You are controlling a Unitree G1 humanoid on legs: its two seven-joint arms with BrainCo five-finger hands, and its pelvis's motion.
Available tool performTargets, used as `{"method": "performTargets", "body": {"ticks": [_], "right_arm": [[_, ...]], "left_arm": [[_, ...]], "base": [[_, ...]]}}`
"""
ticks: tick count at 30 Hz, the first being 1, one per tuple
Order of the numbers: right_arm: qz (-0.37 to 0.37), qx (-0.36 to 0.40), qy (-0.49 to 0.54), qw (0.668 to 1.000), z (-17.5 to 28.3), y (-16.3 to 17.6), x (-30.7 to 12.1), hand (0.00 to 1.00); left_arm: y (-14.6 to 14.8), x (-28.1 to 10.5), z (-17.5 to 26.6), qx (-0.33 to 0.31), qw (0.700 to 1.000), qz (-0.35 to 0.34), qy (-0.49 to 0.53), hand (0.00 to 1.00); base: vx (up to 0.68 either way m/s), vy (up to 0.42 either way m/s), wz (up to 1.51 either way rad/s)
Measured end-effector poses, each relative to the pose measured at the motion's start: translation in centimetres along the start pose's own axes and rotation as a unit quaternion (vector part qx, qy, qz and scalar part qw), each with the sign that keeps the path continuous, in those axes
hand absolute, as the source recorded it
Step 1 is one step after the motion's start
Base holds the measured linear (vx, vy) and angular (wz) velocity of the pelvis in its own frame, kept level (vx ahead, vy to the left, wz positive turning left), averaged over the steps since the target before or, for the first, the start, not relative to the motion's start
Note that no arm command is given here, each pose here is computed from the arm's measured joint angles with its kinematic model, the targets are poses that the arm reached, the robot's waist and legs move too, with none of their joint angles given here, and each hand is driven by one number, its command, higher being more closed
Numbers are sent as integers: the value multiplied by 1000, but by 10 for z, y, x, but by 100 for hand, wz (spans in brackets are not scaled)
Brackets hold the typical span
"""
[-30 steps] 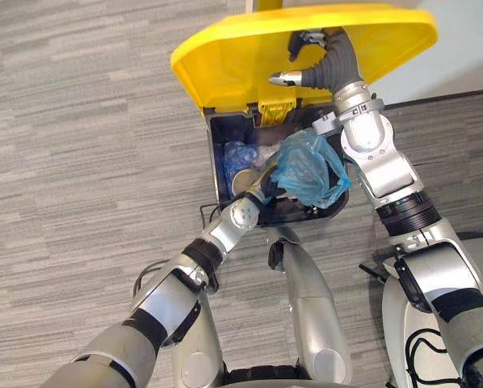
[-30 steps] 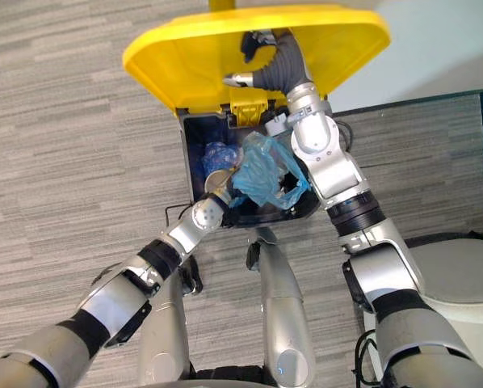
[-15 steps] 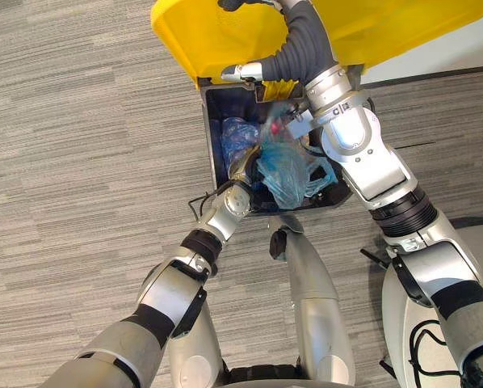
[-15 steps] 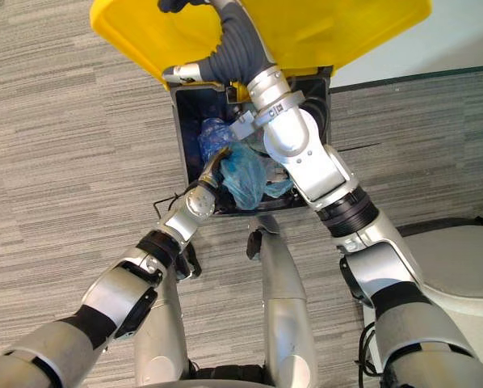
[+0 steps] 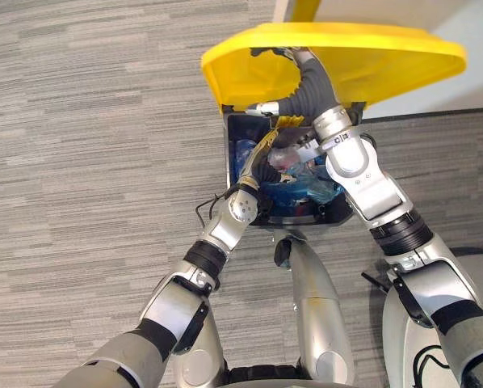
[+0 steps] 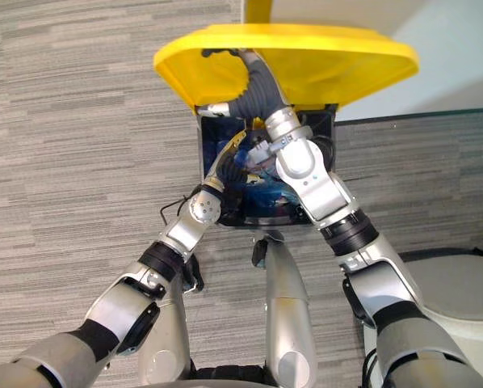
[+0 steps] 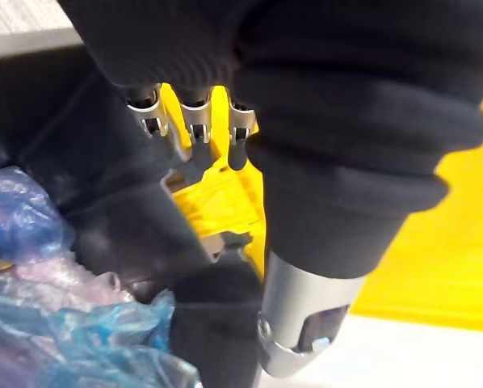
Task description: Gather rubbish on tea table into small bin, then transfer packed bag to large trash can.
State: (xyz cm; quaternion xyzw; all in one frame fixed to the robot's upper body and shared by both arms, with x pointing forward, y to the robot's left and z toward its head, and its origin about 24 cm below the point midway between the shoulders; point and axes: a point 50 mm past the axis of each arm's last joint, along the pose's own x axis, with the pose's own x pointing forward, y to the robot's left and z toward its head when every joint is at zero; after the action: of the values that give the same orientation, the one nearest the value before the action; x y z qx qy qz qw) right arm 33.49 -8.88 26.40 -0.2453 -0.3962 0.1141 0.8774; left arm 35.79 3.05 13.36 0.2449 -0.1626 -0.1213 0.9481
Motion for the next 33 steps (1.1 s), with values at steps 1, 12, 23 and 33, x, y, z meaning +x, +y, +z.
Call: {"method": "performTargets", "body": {"ticks": [1, 12, 23, 33], "right_arm": [[-3, 3, 22, 1000, -10, 1, -9, 0], [-68, -19, 262, 962, -102, -21, -136, 0], [-27, -9, 440, 898, -144, 1, -234, 0], [50, -10, 513, 857, -151, 33, -281, 0]], "left_arm": [[0, -6, 0, -15, 1000, 5, -9, 0], [28, -121, -99, -138, 981, 52, 125, 0], [35, -264, -198, -196, 883, 126, 407, 0], [10, -317, -216, -151, 840, 53, 518, 0]], "base": [[49, 0, 22], [81, -10, 28], [65, -11, 3], [-35, -6, -7]]}}
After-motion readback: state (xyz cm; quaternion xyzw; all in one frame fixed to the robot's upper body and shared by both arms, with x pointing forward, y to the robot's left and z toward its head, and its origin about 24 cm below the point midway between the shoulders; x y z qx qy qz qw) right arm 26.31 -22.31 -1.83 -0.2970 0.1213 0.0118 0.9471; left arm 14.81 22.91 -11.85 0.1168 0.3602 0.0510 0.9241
